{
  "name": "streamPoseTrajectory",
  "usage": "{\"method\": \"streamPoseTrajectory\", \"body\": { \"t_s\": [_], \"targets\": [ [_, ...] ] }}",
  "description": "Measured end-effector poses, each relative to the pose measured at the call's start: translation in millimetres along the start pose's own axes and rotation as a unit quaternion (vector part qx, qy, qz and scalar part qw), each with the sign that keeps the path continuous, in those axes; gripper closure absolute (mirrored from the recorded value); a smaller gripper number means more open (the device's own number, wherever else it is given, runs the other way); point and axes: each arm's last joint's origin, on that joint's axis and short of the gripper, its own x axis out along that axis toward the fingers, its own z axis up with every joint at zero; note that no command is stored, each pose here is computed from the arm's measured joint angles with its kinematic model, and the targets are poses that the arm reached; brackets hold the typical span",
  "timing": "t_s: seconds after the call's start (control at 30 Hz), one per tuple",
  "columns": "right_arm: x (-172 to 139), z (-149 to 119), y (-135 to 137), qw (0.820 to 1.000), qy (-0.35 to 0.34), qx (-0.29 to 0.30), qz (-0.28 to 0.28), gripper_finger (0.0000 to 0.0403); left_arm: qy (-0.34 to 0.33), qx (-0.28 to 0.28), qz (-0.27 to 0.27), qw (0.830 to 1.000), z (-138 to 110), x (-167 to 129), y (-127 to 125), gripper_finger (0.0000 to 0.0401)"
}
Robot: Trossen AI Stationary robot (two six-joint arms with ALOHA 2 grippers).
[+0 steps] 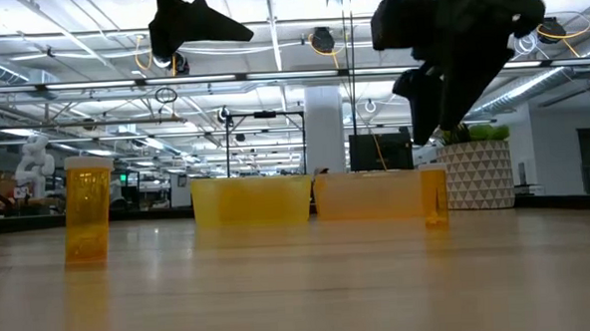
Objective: Pick and place medicine bottles into bin by pill shape (circle, oval)
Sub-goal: Put the small orange tablet bottle into the orange bin
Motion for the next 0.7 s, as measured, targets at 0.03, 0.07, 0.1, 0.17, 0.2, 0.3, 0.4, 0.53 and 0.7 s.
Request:
{"method": "streamPoseTrajectory", "body": {
  "t_s": [0.03,0.07,0.1,0.17,0.2,0.3,0.4,0.53,0.7],
  "targets": [
    [1.9,-1.0,-2.1,1.000,-0.002,0.000,-0.001,0.0136,0.000,-0.002,0.000,1.000,0.0,0.0,0.0,0.0091],
    [3.4,-1.6,-3.9,1.000,-0.004,0.000,-0.002,0.0136,0.000,-0.002,0.000,1.000,0.0,0.0,0.0,0.0091],
    [4.6,-2.5,-5.7,1.000,-0.004,0.000,-0.004,0.0136,0.000,-0.003,0.000,1.000,0.0,0.0,0.0,0.0091],
    [7.1,-5.3,-9.2,1.000,0.001,0.001,-0.006,0.0137,0.000,-0.005,0.000,1.000,0.0,0.0,0.0,0.0091],
    [8.4,-6.1,-10.3,1.000,0.000,-0.001,-0.003,0.0139,0.000,-0.005,0.000,1.000,0.0,0.0,0.0,0.0091],
    [12.3,-6.9,-13.4,1.000,-0.011,-0.007,0.005,0.0150,0.000,-0.005,0.000,1.000,0.0,0.0,0.0,0.0091],
    [15.2,-8.0,-16.1,1.000,-0.019,-0.010,0.004,0.0165,-0.001,-0.005,0.001,1.000,0.5,0.3,0.6,0.0091],
    [19.7,-12.0,-18.0,1.000,-0.018,-0.011,0.003,0.0184,-0.001,-0.005,0.001,1.000,0.5,0.3,0.6,0.0091],
    [24.3,-17.7,-18.7,1.000,-0.010,-0.013,0.003,0.0194,-0.001,-0.005,0.001,1.000,0.5,0.3,0.6,0.0091]
  ]
}}
